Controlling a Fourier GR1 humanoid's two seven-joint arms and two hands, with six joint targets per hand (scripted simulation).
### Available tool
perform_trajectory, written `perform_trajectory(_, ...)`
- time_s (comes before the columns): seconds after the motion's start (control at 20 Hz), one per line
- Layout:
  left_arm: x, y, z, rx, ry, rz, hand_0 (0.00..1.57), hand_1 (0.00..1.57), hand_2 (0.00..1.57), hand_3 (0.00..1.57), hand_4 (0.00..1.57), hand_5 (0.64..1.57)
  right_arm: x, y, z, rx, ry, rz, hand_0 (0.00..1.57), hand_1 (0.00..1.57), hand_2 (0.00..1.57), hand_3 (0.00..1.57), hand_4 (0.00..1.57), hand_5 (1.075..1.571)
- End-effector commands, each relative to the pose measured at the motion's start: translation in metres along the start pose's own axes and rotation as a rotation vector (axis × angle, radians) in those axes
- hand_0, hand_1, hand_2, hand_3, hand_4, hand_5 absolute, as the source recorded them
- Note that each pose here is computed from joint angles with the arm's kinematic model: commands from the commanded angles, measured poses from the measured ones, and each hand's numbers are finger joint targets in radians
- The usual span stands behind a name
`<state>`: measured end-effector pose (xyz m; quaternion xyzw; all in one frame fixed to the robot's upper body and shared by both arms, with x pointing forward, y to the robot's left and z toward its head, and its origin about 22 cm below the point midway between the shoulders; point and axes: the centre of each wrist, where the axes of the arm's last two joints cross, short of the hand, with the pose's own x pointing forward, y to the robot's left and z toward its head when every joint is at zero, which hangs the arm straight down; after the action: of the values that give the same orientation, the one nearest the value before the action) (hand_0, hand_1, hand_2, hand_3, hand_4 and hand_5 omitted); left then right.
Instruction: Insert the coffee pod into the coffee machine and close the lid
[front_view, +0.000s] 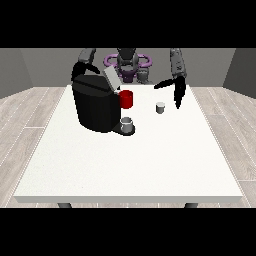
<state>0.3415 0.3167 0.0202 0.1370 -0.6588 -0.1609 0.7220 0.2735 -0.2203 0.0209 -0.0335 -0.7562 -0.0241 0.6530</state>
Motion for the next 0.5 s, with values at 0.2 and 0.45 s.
perform_trajectory(0.2,-0.018,-0.03,-0.006,-0.069,0.061,-0.125,0.0,0.0,0.2,0.0,0.0,1.571,-0.01,-0.008,-0.011,-0.027,0.057,0.043,0.0,0.0,0.0,0.0,0.43,1.571)
perform_trajectory(0.45,0.003,-0.03,-0.024,-0.072,0.104,-0.174,0.45,0.45,0.61,0.3,0.0,1.571,-0.028,-0.005,-0.012,-0.068,0.098,0.067,0.0,0.0,0.0,0.0,0.41,1.571)
